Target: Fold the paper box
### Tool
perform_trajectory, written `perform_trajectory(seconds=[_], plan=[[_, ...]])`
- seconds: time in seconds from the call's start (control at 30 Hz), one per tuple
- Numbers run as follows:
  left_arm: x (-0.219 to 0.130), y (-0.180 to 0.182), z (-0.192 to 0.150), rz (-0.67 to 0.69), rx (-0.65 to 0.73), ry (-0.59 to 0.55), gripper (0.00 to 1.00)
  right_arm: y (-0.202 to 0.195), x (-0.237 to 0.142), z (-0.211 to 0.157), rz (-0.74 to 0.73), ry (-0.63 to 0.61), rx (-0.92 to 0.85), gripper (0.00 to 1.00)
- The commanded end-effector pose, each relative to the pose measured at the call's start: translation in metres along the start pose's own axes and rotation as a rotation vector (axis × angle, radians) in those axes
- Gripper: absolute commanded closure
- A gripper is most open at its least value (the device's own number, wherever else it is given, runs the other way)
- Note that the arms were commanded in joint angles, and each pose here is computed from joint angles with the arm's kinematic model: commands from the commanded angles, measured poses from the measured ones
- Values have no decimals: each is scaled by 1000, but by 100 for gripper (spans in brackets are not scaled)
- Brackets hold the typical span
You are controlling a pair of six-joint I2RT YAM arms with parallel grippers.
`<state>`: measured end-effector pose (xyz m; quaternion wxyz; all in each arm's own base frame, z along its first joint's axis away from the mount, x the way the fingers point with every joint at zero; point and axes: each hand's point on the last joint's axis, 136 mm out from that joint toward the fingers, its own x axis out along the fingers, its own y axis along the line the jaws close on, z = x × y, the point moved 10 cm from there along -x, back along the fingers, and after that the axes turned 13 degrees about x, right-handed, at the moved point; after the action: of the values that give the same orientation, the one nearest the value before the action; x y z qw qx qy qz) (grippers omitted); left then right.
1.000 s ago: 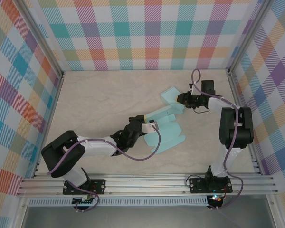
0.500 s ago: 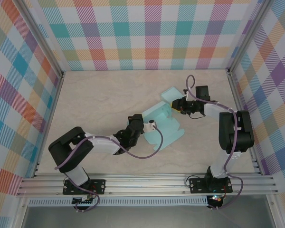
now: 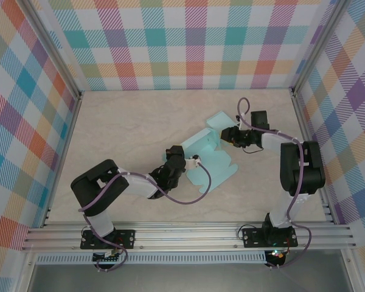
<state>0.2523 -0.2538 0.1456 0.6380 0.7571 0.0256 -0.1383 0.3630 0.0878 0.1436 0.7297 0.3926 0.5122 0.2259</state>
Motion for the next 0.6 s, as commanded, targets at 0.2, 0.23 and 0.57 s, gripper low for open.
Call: perform_trajectory(seconds=[0.2, 0.23, 0.57], plan=[[-2, 10, 11, 65, 46, 24, 100, 8, -17, -16, 30, -20, -128, 58], [-1, 10, 12, 68, 53, 26, 100, 8, -18, -17, 33, -20, -133, 57], [1, 2, 18, 70, 103, 32, 100, 4, -18, -30, 88, 0, -149, 49]])
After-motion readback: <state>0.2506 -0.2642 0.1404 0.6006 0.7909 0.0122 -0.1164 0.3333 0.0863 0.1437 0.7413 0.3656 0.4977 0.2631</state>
